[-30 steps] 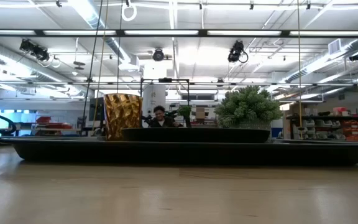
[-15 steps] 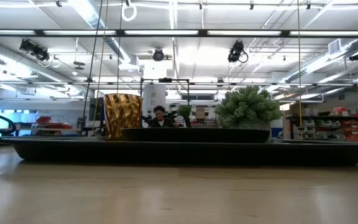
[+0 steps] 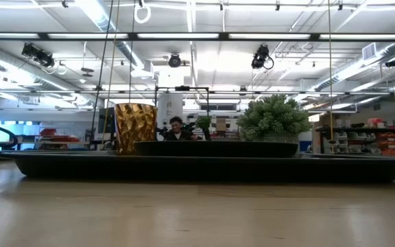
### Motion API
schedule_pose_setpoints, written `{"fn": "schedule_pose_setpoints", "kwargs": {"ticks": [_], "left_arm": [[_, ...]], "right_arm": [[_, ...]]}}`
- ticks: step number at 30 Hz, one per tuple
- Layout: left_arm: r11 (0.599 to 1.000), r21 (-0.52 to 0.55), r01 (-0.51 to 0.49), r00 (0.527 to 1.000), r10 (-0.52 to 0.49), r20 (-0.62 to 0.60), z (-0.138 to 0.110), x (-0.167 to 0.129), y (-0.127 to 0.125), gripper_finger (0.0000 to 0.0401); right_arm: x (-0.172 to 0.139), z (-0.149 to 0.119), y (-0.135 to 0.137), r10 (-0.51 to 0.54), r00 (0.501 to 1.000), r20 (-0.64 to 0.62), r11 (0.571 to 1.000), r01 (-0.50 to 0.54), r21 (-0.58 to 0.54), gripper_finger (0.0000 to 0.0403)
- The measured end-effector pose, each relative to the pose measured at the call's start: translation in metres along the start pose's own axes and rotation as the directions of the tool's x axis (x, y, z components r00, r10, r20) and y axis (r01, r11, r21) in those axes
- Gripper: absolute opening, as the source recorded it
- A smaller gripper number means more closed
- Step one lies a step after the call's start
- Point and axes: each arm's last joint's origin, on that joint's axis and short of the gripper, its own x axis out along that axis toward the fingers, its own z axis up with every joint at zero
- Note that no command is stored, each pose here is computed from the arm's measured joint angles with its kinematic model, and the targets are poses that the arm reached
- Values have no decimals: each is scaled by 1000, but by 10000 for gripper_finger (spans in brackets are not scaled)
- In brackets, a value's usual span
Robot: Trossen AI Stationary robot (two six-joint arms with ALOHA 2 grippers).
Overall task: Pick and place plate/cup/fork/spoon on tray
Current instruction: Put the orange spoon on the black serving tray to the left of the black plate
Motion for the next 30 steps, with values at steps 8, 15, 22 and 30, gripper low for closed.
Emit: {"fn": "schedule_pose_setpoints", "kwargs": {"ticks": [8, 15, 22, 30], "left_arm": [[998, 31, -59, 996, 57, 71, 21, -25, -34, 329], [995, -41, -92, 988, 97, 124, 18, -27, -47, 329], [978, 16, -208, 974, 205, 100, 10, -26, -44, 329], [901, -24, -433, 882, 418, -216, -30, -33, -5, 323]], "right_arm": [[23, 6, -12, 88, 996, 6, 995, -88, 54, 226], [25, 3, -11, 107, 993, 58, 994, -108, 10, 181], [25, 3, -11, 111, 991, 69, 994, -111, -5, 108], [8, 8, -5, 60, 978, 197, 998, -59, -9, 48]]}}
